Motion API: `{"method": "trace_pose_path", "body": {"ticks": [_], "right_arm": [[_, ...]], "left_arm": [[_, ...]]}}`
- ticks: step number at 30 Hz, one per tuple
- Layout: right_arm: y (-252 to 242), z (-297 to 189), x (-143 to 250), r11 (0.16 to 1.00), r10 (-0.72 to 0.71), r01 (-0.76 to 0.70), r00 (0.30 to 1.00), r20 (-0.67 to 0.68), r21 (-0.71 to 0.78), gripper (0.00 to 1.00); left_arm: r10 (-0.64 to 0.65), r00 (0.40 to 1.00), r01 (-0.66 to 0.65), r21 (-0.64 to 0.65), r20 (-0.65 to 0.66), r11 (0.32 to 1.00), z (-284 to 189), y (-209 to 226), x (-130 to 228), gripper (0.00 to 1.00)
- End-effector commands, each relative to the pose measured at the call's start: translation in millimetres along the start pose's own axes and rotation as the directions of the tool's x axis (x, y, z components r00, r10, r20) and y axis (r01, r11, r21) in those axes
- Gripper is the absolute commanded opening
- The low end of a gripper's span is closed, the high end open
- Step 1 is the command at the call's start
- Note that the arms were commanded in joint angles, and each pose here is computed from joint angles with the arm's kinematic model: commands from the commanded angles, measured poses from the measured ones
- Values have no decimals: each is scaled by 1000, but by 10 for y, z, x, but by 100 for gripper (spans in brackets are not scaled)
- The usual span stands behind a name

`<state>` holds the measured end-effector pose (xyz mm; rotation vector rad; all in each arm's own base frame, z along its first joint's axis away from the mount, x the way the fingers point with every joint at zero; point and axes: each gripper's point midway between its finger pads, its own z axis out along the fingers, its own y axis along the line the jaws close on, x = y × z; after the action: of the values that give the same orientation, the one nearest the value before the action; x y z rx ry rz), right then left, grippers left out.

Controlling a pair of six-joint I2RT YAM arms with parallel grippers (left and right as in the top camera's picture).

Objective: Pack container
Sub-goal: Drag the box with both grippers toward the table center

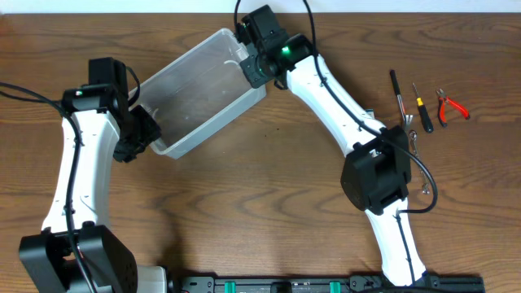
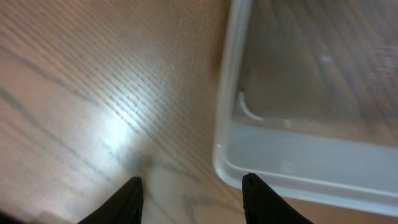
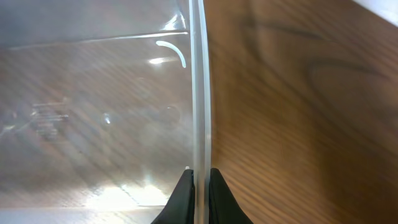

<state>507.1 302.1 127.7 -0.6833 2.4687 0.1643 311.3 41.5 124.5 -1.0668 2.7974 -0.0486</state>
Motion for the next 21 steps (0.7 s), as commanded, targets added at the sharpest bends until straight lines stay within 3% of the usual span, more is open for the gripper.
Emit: {"method": "trace_pose_path", "body": {"ticks": [1, 10, 21], "right_arm": [[-172, -356, -251, 999, 36, -39, 996, 81, 31, 1], [-171, -352, -198, 999, 32, -34, 998, 59, 31, 1], [-343, -347, -55, 994, 98, -99, 995, 6, 49, 1]], "left_arm": [[-2, 1000, 2, -20, -15, 1000, 167, 55, 35, 44], [123, 992, -115, 272, -11, 955, 230, -489, 15, 44], [189, 982, -176, 263, -24, 949, 317, -482, 45, 43]]}}
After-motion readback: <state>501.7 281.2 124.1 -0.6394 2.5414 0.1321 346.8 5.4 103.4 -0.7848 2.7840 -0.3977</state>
